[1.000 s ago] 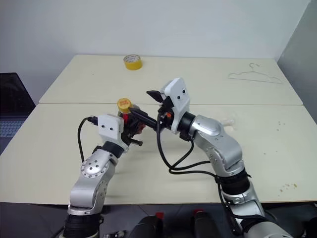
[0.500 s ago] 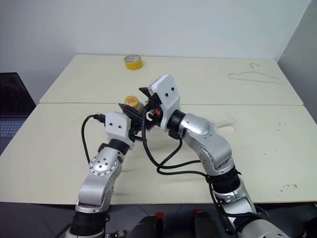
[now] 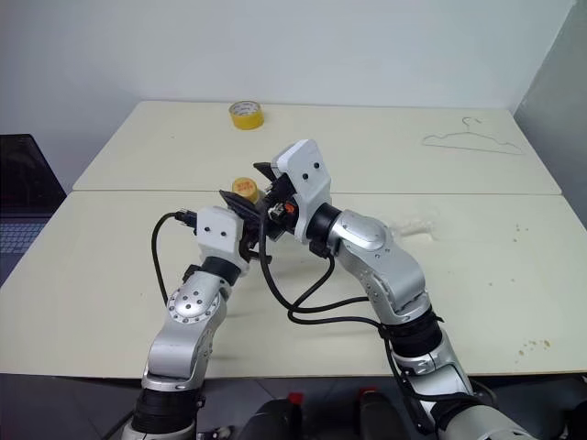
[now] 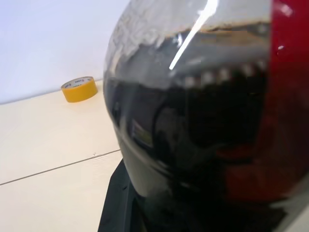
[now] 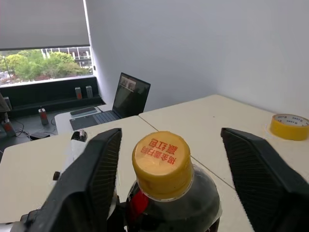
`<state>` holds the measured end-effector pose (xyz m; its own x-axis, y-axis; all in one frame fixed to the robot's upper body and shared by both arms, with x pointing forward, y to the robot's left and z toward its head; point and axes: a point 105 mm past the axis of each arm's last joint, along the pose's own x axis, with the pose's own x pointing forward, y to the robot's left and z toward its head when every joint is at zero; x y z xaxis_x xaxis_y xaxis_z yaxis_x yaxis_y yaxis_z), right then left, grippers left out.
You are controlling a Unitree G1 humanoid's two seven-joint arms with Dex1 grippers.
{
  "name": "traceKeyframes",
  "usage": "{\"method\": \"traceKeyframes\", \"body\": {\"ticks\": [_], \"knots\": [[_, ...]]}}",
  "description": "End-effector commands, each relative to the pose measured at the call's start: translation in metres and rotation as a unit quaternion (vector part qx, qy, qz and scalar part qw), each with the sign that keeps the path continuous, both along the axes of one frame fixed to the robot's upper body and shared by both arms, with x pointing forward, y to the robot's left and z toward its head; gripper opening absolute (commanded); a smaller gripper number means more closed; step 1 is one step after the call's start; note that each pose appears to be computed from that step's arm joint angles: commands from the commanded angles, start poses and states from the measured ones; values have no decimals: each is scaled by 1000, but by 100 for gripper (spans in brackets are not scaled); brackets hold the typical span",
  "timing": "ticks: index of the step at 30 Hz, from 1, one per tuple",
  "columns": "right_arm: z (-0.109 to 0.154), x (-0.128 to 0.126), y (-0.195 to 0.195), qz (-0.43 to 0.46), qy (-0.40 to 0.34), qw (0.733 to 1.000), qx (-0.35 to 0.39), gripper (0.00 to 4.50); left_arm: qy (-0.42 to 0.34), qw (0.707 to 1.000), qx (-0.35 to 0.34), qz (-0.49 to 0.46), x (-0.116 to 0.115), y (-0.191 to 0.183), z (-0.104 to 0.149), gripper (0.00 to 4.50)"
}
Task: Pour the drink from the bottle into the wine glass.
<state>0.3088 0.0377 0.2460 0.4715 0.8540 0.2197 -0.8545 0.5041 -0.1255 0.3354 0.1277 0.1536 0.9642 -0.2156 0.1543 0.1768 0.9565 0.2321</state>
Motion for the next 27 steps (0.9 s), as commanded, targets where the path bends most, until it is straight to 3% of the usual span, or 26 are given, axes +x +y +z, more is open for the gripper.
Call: {"method": "traceKeyframes", "body": {"ticks": [1, 7, 14, 17, 22, 27], "knots": [[17, -5, 0, 7, -38, 999, 12, 228, -50, 999, -2, -3, -3, -1, 23, 63], [14, -6, -1, 13, -49, 999, -6, 8, -55, 998, -1, -4, -2, -1, 24, 63], [19, -8, -6, 18, -52, 998, 11, 0, -59, 998, 1, -3, -2, 0, 25, 63], [16, -5, -9, 17, -44, 999, 1, 58, -68, 998, 10, 4, -2, 2, 27, 63], [12, -4, -10, 21, -43, 999, -25, 226, -77, 997, 21, 16, -1, 5, 30, 63], [10, -6, -9, 27, -45, 998, -39, 229, -77, 997, 22, 17, -1, 5, 29, 63]]}}
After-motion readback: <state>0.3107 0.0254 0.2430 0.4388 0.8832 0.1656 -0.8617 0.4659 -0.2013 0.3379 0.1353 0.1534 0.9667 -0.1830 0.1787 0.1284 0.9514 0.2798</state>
